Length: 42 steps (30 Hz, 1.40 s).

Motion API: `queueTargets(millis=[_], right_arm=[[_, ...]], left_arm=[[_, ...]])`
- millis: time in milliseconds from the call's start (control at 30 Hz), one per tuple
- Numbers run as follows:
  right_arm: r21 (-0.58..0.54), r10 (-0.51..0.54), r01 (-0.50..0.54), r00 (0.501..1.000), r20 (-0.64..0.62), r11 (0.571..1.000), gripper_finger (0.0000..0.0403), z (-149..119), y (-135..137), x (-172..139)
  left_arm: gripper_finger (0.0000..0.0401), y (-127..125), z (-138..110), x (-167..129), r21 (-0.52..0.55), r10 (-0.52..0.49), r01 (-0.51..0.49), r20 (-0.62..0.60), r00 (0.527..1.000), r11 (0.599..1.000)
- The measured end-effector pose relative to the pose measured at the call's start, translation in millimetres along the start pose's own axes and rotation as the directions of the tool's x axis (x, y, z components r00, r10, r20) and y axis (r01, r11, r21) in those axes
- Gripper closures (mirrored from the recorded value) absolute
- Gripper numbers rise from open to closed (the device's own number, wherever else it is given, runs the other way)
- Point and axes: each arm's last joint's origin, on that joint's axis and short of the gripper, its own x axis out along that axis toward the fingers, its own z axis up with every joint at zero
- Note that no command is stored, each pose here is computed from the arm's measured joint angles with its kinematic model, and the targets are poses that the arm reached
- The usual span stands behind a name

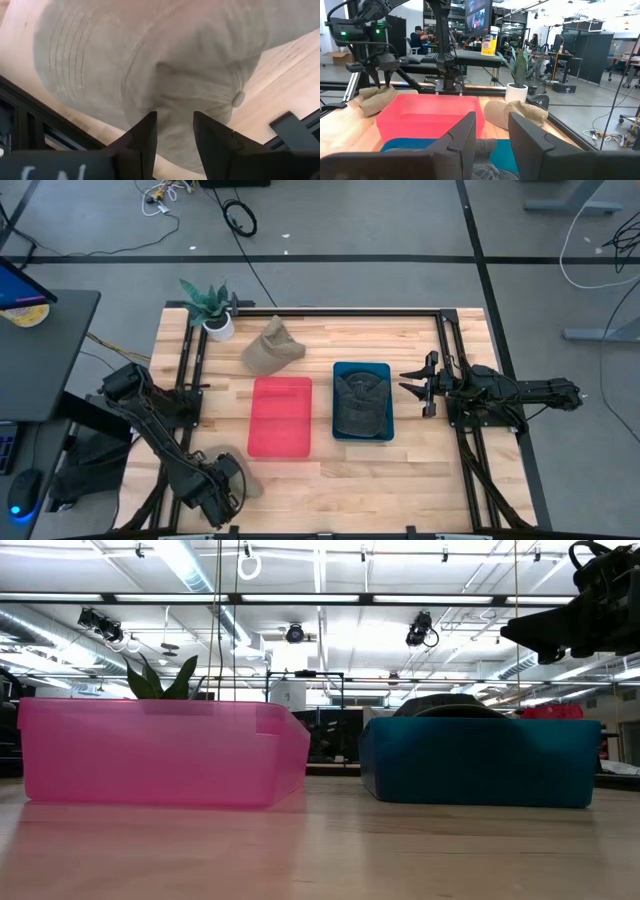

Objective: Pick & Place hat
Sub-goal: Put the bottom brown cap into the red bin

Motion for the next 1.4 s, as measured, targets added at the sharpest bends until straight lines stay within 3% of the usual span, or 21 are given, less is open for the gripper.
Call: queueTargets(millis=[400,700,1033,1400], right_arm=[[0.000,0.000,0.000,1.000,0.000,1.000,0.0285,0,0,0],[0.000,0.000,0.000,1.000,0.000,1.000,0.0285,0,0,0],[0.000,0.000,0.000,1.000,0.000,1.000,0.0285,0,0,0],[0.000,0.000,0.000,1.000,0.000,1.000,0.0285,0,0,0]], left_arm=[[0.0271,8,15,-6,0.041,0.050,-0.051,0.002,0.999,0.998],[0.0271,11,16,-32,0.062,0.075,-0.089,0.195,0.978,0.994],[0.0270,7,17,-29,0.065,0.057,-0.074,0.231,0.971,0.995],[0.0270,2,8,-16,0.127,0.099,-0.130,0.227,0.969,0.983]])
